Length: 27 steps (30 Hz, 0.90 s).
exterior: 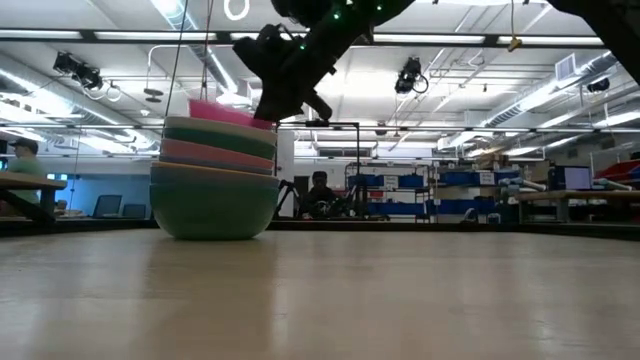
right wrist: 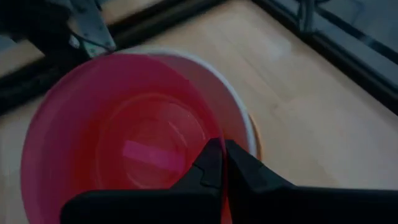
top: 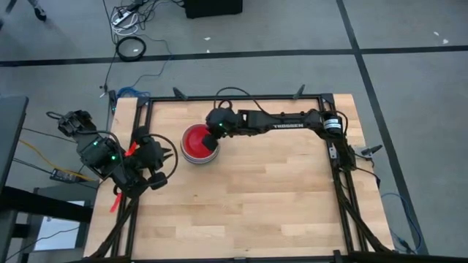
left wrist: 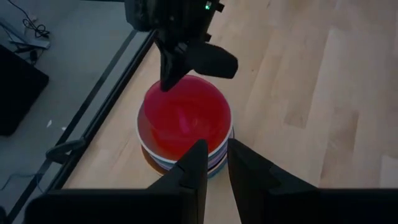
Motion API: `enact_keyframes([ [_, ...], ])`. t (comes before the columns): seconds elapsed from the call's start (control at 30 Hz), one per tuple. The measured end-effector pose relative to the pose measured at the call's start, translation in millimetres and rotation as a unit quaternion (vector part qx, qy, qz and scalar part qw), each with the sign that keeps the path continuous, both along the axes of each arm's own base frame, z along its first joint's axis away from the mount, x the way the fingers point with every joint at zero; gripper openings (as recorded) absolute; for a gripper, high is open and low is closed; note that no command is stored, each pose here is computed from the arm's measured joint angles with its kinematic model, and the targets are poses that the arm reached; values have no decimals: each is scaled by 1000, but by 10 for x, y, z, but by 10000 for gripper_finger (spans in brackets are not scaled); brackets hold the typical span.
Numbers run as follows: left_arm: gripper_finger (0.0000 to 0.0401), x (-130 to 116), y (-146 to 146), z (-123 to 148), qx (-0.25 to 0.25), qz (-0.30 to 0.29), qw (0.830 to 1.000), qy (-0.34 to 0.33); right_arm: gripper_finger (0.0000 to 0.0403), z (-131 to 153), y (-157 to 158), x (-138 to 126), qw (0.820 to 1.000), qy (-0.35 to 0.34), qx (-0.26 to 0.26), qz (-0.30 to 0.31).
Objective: Nest bowls inside each other
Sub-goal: Stack the red bowl on top of the orange bowl, then return to Home Position
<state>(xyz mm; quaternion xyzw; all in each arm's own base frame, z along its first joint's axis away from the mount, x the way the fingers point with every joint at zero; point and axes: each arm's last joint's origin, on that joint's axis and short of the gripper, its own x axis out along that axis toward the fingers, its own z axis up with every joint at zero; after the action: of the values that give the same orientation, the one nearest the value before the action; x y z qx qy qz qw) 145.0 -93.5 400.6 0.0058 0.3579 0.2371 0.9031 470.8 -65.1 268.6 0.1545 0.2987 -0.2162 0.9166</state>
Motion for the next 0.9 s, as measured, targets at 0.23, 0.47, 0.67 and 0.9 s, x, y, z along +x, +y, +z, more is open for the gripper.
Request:
enact_keyframes([
  [0.23, 70, 1, 3, 3, 6, 2, 1000, -5, 14, -4, 5, -9, 1000, 5, 4, 21],
  [0.47, 70, 1, 3, 3, 6, 2, 1000, -5, 87, -6, 33, -7, 1000, 7, 4, 26],
  [0.67, 70, 1, 3, 3, 6, 2, 1000, -5, 144, -6, 46, -6, 1000, 7, 6, 26],
  [0.9, 70, 1, 3, 3, 7, 1, 1000, -4, 155, 110, 264, -46, 997, 11, -20, 67],
])
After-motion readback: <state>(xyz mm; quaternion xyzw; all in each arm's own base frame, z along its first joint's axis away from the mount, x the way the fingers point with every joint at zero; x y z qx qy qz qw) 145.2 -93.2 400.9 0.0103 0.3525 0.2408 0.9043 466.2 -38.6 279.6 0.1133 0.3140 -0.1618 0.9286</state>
